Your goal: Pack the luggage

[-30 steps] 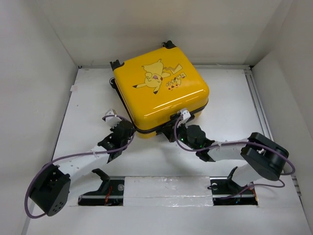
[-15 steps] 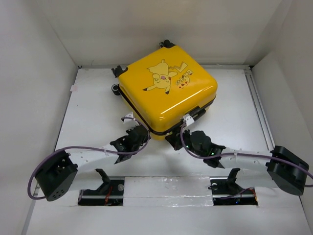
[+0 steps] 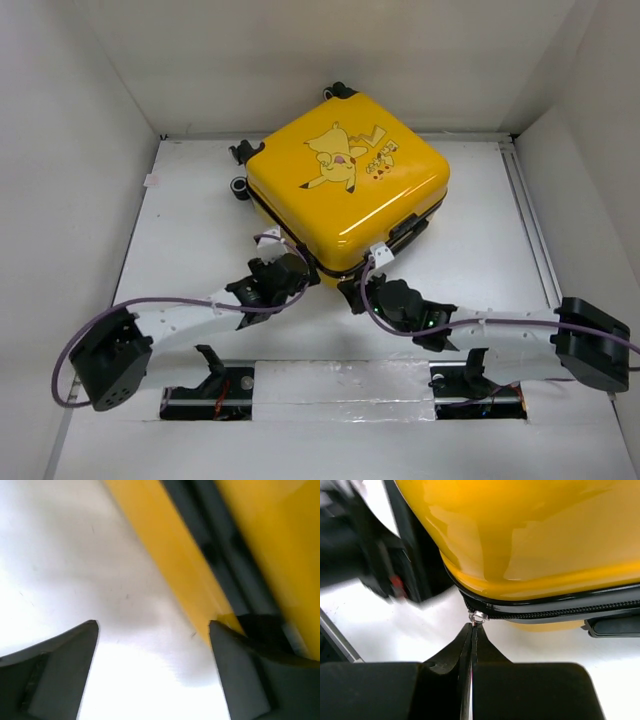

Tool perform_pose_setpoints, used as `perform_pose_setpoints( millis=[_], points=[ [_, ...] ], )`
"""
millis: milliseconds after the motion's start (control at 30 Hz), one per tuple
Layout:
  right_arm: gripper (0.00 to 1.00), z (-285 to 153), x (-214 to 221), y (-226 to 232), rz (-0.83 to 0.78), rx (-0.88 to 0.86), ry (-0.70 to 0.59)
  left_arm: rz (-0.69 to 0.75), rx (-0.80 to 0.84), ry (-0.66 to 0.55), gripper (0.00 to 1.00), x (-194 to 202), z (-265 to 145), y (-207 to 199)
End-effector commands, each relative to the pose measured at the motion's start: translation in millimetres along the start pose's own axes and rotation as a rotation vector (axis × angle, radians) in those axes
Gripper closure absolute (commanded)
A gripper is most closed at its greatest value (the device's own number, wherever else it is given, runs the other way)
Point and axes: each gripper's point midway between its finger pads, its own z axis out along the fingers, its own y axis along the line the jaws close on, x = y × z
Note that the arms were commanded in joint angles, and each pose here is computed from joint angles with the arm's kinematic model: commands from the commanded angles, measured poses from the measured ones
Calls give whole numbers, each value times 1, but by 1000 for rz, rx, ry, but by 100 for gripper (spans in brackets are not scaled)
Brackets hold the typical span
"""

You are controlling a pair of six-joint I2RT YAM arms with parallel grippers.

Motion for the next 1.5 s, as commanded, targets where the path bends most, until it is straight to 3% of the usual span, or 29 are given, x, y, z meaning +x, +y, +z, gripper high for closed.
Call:
perform_pose_setpoints(
  millis=[0,133,300,433,567,700,1000,1133,1233,1333,1433,1467],
  points=[
    [100,-24,12,50,29,-216,72,-253,193,-224,6,-92,-27,-51],
    [100,-30,21,56,34,-251,106,-363,120,-333,1,-126,-33,-9],
    [100,-36,25,59,64,-275,107,-642,238,-484,1,-206,-35,15],
    [100,-44,27,59,92,-283,112,-795,239,-579,1,-263,-17,44],
    [100,-46,30,54,88,-270,116,-877,207,-528,1,-304,36,71],
    [100,-48,33,56,96,-280,120,-874,259,-442,1,-320,67,63],
    [100,-45,33,62,92,-287,126,-961,293,-309,2,-317,122,60],
    [100,-44,34,63,102,-287,126,-1020,312,-308,11,-317,131,61],
    [100,-42,40,61,95,-277,142,-1034,357,-336,27,-330,132,56],
    [100,-41,43,60,91,-272,150,-1051,387,-364,55,-339,134,55],
    [100,-41,41,61,103,-276,144,-1042,391,-388,66,-347,136,55],
    [100,-41,41,61,103,-276,144,-1039,403,-396,83,-353,134,52]
  ],
)
